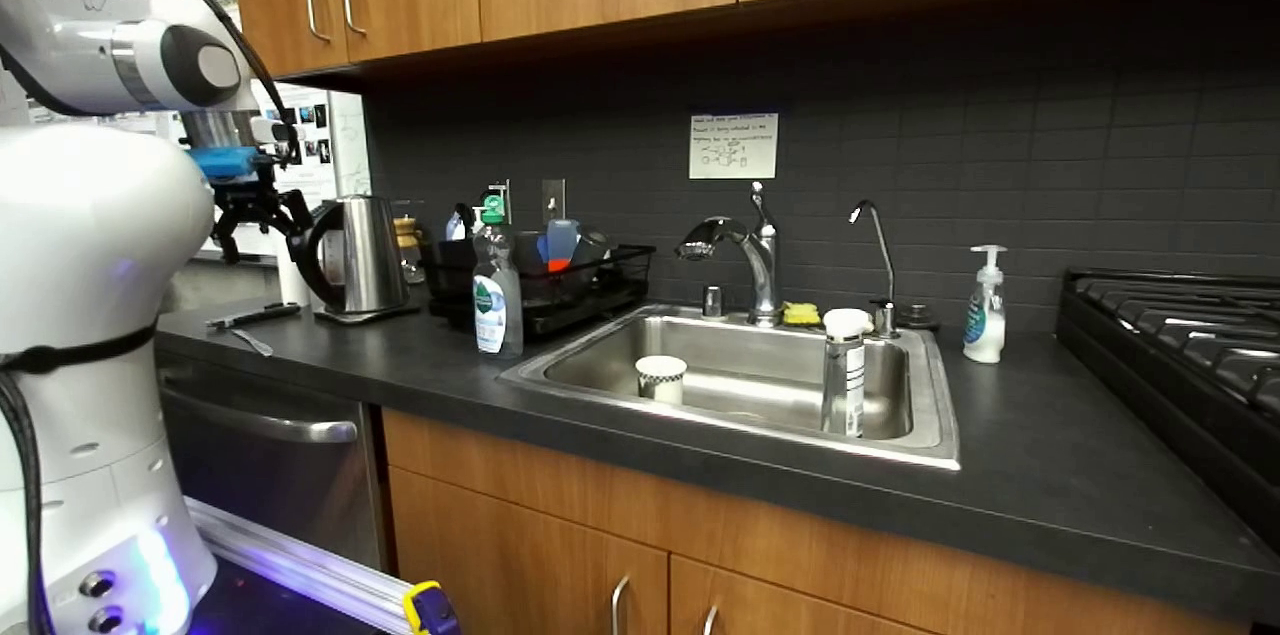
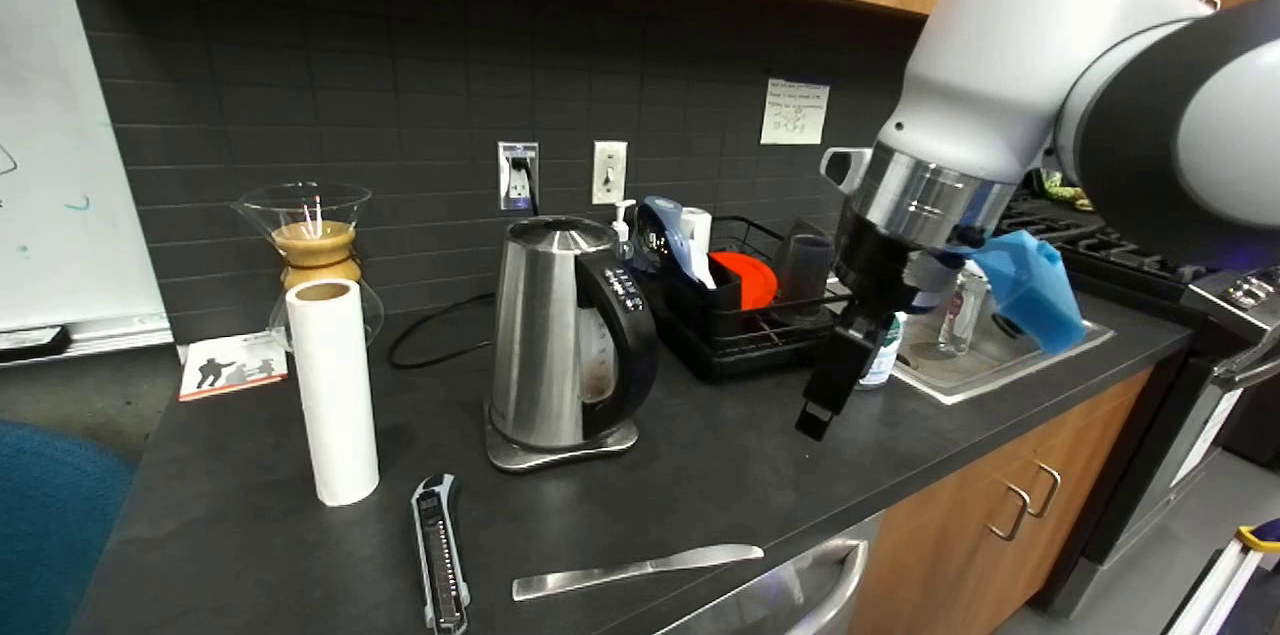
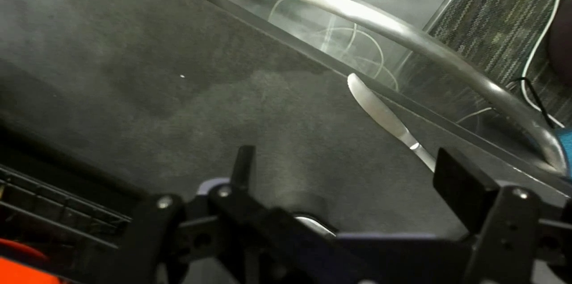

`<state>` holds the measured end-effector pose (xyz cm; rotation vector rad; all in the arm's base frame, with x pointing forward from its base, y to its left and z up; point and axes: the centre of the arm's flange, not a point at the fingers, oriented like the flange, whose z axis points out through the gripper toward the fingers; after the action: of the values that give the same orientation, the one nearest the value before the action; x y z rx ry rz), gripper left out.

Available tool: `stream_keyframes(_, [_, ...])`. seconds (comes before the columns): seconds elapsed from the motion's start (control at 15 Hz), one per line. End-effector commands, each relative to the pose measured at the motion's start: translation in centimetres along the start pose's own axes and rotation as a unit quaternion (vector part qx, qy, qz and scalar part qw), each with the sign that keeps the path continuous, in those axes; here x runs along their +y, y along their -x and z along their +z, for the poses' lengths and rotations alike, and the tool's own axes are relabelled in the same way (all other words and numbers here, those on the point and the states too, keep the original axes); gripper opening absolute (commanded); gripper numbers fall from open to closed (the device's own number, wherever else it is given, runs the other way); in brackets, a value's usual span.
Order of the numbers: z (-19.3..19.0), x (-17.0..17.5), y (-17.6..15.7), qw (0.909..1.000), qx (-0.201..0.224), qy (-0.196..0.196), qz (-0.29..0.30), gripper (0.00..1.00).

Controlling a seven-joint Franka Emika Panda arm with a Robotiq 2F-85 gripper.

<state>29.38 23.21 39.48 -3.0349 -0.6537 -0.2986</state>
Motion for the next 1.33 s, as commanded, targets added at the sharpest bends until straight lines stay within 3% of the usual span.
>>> stream_keyframes(0.0, [-2.1,1.3,1.9,0.9979,-0.002,0.036,0.055,1.00])
stream_keyframes(0.27, [-3.3,2.6,2.7,0.9924,-0.012,0.059,0.107,1.00])
stream_keyframes(1.27, [-6.5,8.8,3.8,0.9826,-0.034,-0.022,0.181,1.00])
